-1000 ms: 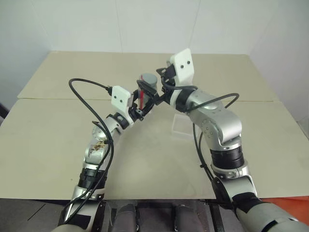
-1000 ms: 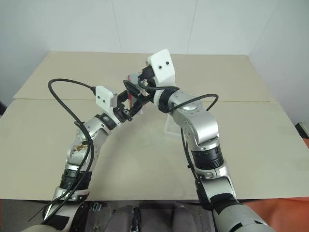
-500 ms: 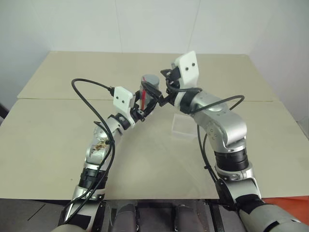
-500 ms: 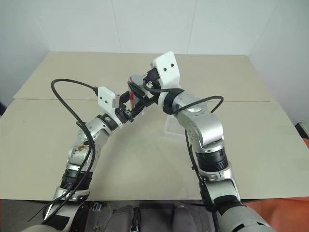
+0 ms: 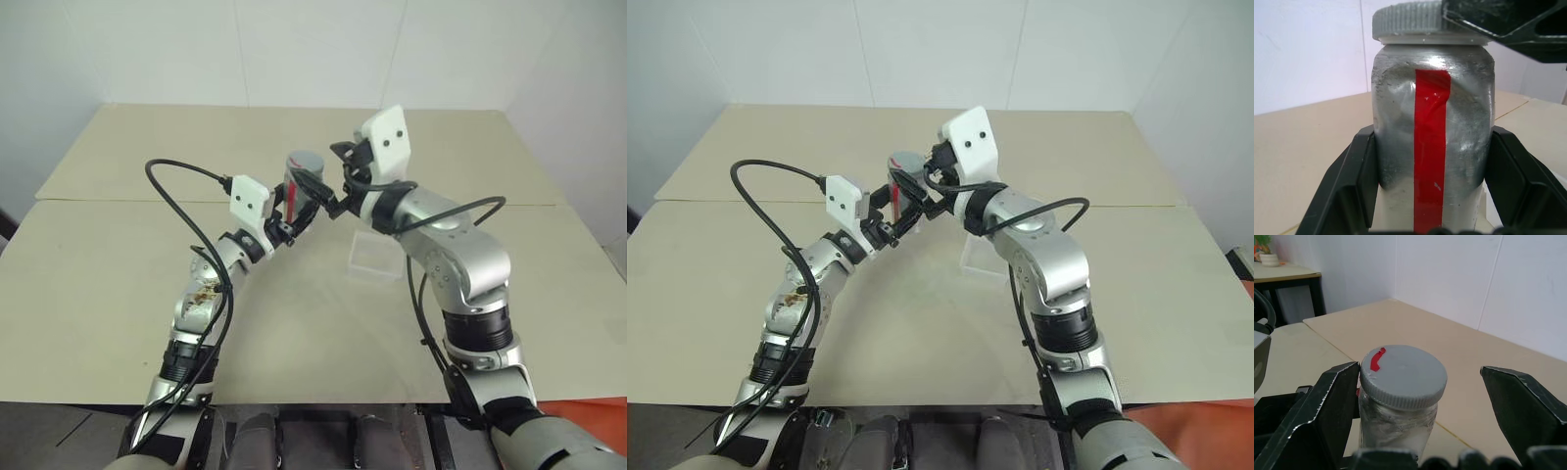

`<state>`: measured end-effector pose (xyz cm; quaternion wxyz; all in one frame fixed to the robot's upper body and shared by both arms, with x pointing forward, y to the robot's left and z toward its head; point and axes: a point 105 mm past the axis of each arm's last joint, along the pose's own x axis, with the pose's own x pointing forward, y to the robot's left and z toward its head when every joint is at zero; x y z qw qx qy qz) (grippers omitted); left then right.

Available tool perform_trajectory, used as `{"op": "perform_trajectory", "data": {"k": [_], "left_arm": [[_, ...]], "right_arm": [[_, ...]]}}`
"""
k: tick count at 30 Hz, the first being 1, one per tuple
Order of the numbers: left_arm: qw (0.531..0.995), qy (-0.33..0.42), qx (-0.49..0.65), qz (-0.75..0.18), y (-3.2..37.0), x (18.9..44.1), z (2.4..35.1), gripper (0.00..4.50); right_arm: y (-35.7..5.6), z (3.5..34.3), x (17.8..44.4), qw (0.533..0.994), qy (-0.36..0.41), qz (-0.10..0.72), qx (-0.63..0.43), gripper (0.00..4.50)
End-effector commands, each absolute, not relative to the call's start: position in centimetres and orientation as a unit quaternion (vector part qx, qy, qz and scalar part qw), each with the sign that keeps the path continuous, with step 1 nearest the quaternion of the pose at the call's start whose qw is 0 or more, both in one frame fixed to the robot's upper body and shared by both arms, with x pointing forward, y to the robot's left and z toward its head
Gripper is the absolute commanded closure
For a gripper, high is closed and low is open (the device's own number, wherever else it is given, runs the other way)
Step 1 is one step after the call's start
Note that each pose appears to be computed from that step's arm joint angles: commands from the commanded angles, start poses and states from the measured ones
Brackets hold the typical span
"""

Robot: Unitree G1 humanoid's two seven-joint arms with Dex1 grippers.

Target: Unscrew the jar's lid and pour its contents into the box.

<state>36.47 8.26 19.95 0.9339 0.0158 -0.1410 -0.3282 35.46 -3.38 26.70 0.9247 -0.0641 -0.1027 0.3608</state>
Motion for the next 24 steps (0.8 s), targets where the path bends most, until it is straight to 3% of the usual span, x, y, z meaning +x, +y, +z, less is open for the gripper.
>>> {"op": "perform_trajectory", "data": {"k": [1, 24], "left_arm": [[0.928, -0.174, 0.019, -0.33, 8.27, 36.0, 21.81, 1.8], [0.927, -0.172, 0.019, -0.333, 8.38, 35.84, 21.75, 1.8]], "right_arm": [[-5.03, 27.88, 35.35, 0.932, -0.125, 0.336, -0.059, 0.04], [-5.71, 27.4, 35.01, 0.932, -0.121, 0.336, -0.062, 0.04]]}}
